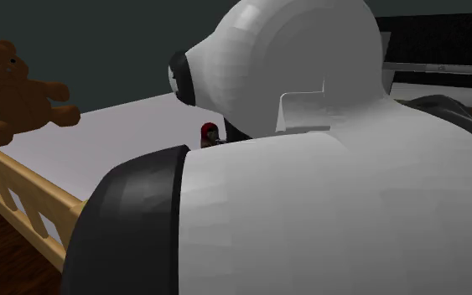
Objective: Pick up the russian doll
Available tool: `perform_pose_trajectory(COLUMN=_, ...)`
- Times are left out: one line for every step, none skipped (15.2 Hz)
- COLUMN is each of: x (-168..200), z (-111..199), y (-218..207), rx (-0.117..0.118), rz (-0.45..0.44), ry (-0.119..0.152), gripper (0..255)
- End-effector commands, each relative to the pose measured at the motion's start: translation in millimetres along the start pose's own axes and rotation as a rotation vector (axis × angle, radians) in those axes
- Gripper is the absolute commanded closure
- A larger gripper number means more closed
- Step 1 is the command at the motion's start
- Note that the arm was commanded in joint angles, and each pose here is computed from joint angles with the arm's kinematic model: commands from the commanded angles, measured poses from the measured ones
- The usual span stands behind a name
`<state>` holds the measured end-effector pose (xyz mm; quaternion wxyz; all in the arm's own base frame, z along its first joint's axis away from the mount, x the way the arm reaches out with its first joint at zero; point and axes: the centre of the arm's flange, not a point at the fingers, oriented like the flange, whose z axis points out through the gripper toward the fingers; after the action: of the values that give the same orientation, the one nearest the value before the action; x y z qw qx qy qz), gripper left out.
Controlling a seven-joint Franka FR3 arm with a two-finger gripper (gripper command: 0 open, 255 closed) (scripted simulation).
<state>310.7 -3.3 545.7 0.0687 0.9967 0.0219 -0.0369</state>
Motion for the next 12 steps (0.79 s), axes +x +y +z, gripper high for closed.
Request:
perform_pose_trajectory(x=0, z=0, y=0, rx=0.0, rz=0.0, ry=0.0, gripper=0)
perform_pose_trajectory(x=11, z=-1, y=1, rx=0.007, rz=-0.022, ry=0.013, gripper=0)
perform_pose_trajectory(x=22, z=-3, y=3, rx=0.014, rz=-0.044, ry=0.025, gripper=0)
perform_pose_trajectory(x=34, z=-4, y=4, rx=0.021, rz=-0.065, ry=0.038, gripper=0)
perform_pose_trajectory(x=45, z=-6, y=4, rx=0.028, rz=-0.087, ry=0.051, gripper=0)
perform_pose_trajectory(x=56, z=-7, y=5, rx=0.035, rz=-0.109, ry=0.064, gripper=0)
perform_pose_trajectory(x=67, z=-9, y=5, rx=0.042, rz=-0.131, ry=0.076, gripper=0)
perform_pose_trajectory(x=78, z=-11, y=5, rx=0.05, rz=-0.152, ry=0.089, gripper=0)
perform_pose_trajectory(x=89, z=-14, y=5, rx=0.057, rz=-0.174, ry=0.102, gripper=0)
perform_pose_trajectory(x=100, z=-16, y=5, rx=0.064, rz=-0.196, ry=0.115, gripper=0)
perform_pose_trajectory(x=112, z=-18, y=4, rx=0.071, rz=-0.218, ry=0.127, gripper=0)
perform_pose_trajectory(x=123, z=-21, y=4, rx=0.078, rz=-0.239, ry=0.14, gripper=0)
